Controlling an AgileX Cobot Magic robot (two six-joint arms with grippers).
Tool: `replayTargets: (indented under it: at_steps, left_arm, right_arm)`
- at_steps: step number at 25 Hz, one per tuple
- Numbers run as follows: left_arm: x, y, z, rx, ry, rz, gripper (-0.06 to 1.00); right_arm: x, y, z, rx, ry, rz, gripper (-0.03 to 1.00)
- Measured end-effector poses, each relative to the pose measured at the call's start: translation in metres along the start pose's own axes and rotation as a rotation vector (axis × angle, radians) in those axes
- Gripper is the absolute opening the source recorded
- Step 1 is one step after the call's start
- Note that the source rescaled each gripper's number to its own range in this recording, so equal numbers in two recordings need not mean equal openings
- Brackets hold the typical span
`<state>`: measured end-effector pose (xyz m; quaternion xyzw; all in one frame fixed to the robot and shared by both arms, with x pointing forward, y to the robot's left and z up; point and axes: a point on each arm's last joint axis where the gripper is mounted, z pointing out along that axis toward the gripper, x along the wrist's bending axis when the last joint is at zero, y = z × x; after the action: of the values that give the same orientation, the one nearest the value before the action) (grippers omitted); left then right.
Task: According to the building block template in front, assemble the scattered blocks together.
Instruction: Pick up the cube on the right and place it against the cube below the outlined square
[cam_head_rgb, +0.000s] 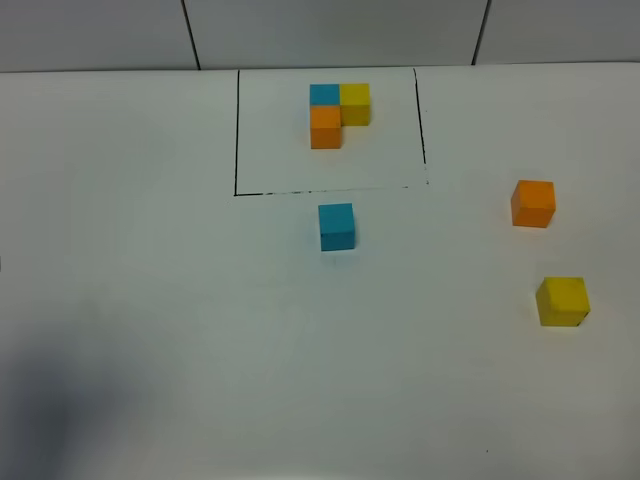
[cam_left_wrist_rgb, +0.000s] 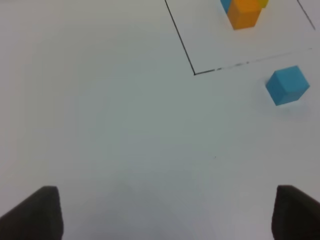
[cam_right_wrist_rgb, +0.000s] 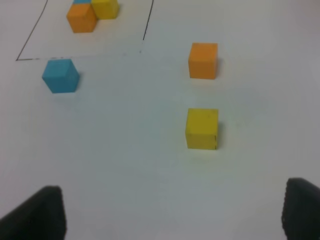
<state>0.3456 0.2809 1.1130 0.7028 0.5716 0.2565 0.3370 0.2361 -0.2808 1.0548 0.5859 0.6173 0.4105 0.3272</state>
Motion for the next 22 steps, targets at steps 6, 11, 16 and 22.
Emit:
replayTargets:
  at_steps: [6,11,16,22]
  left_arm:
    - [-0.005,-0.036,-0.024,-0.085,0.001,0.003,0.76]
    - [-0.009,-0.064,-0.041,-0.113,-0.004,0.009,0.74]
    - [-0.013,-0.089,-0.055,-0.134,-0.025,0.002,0.74]
    - [-0.015,-0.118,-0.053,-0.121,-0.035,-0.027,0.73]
  right_arm:
    - [0.0,0.0,0.0,-0.001,0.0,0.0,0.75]
    - [0.0,0.0,0.0,-0.001,0.002,0.001,0.75]
    - [0.0,0.0,0.0,-0.001,0.002,0.001,0.75]
    - [0.0,0.0,0.0,-0.001,0.002,0.001,0.75]
